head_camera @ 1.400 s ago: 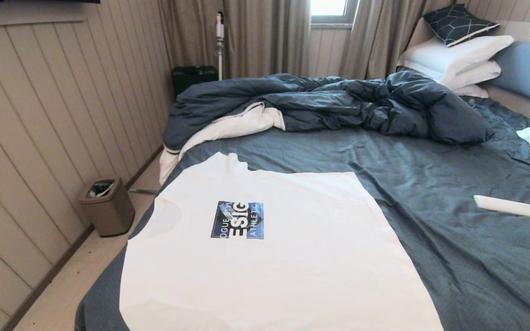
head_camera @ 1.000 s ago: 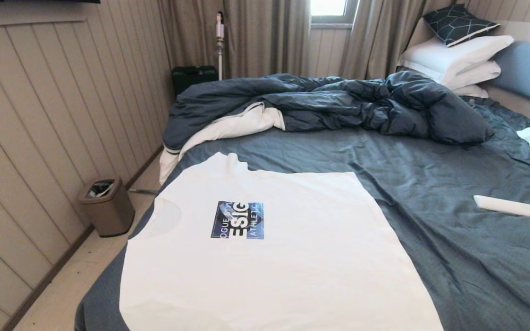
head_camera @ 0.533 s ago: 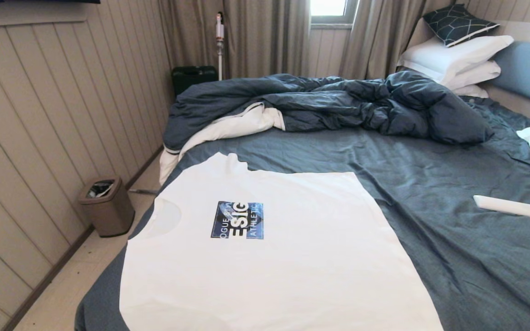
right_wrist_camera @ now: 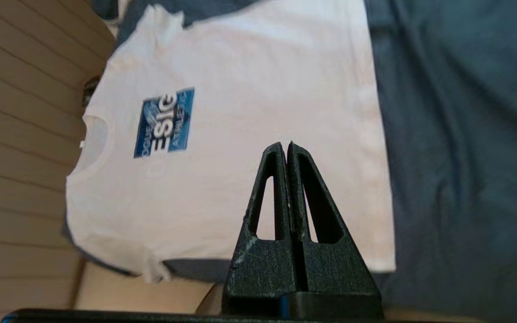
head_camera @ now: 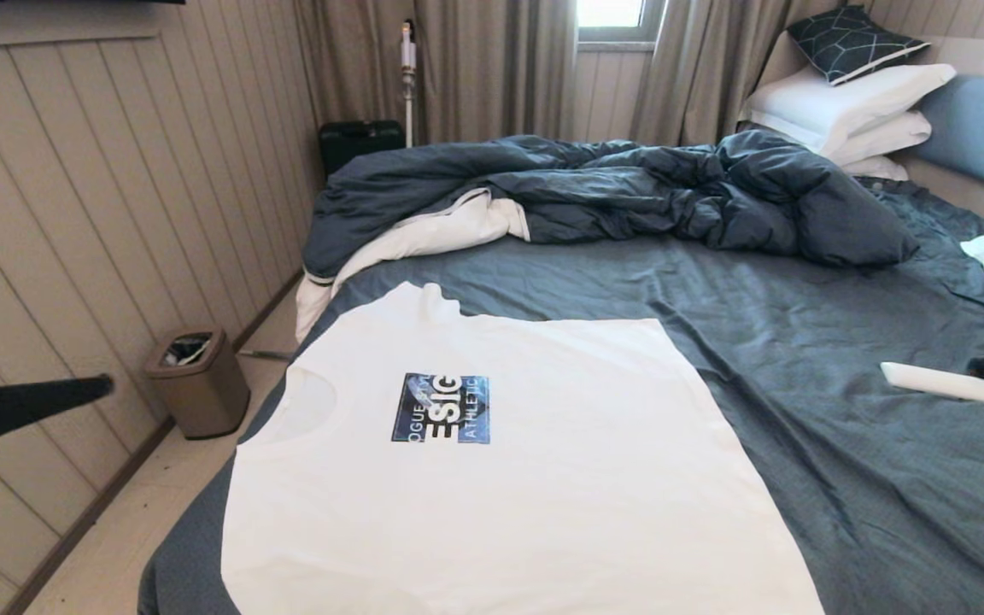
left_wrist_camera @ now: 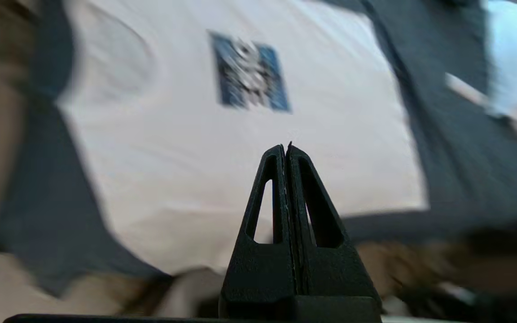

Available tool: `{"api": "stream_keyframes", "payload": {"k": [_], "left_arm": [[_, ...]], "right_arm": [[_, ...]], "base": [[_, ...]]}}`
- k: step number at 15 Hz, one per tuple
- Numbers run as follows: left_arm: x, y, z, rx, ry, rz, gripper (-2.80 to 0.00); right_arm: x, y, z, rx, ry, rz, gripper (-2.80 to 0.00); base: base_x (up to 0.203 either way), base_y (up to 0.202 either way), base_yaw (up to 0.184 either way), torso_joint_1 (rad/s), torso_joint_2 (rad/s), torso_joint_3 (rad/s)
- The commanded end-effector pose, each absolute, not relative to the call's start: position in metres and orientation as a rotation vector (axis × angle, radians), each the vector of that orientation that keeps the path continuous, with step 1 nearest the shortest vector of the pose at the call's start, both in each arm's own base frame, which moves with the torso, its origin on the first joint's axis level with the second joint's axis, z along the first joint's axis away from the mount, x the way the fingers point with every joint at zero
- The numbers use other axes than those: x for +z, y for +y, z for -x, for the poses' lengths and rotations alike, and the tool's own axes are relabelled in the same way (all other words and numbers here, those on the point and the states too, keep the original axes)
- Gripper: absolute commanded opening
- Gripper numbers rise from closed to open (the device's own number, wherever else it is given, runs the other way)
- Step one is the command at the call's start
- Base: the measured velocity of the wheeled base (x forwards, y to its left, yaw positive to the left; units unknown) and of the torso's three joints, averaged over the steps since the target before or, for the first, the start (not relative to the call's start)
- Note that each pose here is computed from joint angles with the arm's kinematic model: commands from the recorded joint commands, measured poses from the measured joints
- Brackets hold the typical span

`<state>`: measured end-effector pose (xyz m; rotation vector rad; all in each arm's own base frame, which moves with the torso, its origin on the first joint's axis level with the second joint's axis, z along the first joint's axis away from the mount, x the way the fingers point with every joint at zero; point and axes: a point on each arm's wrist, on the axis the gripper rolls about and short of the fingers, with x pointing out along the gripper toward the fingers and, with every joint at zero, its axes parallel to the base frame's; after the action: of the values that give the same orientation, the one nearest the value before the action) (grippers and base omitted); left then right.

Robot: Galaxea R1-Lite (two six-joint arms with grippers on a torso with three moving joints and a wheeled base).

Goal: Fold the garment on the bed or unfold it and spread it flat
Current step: Fold the white T-shirt

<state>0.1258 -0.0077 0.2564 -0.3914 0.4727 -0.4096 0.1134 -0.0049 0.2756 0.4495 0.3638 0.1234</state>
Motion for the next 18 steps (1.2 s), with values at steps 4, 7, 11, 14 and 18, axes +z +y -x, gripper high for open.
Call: {"api": "stream_keyframes", "payload": {"k": [4, 7, 11, 14, 18], "left_arm": [[0.203, 0.02, -0.183, -0.604, 0.701, 0.528, -2.8], [0.172, 0.034, -0.204, -0.655, 0.764, 0.54, -2.8], [0.13, 0.039, -0.233, -0.724, 0.867, 0.563, -2.8], [0.116, 0.036, -0.246, -0.765, 0.894, 0.547, -2.8], [0.112, 0.038, -0.259, -0.771, 0.896, 0.543, -2.8]], "right_arm": [[0.21, -0.074, -0.158, 0.119, 0.639, -0.618, -2.8], [0.157, -0.096, -0.16, 0.194, 0.79, -0.533, -2.8], [0.115, -0.109, -0.173, 0.248, 0.919, -0.567, -2.8], [0.103, -0.112, -0.176, 0.263, 0.953, -0.571, 0.0], [0.081, -0.116, -0.187, 0.248, 0.982, -0.546, 0.0]], "base": [[0.0, 0.0, 0.0, 0.0, 0.0, 0.0], [0.0, 0.0, 0.0, 0.0, 0.0, 0.0], [0.0, 0.0, 0.0, 0.0, 0.0, 0.0], [0.0, 0.0, 0.0, 0.0, 0.0, 0.0], [0.0, 0.0, 0.0, 0.0, 0.0, 0.0]]}}
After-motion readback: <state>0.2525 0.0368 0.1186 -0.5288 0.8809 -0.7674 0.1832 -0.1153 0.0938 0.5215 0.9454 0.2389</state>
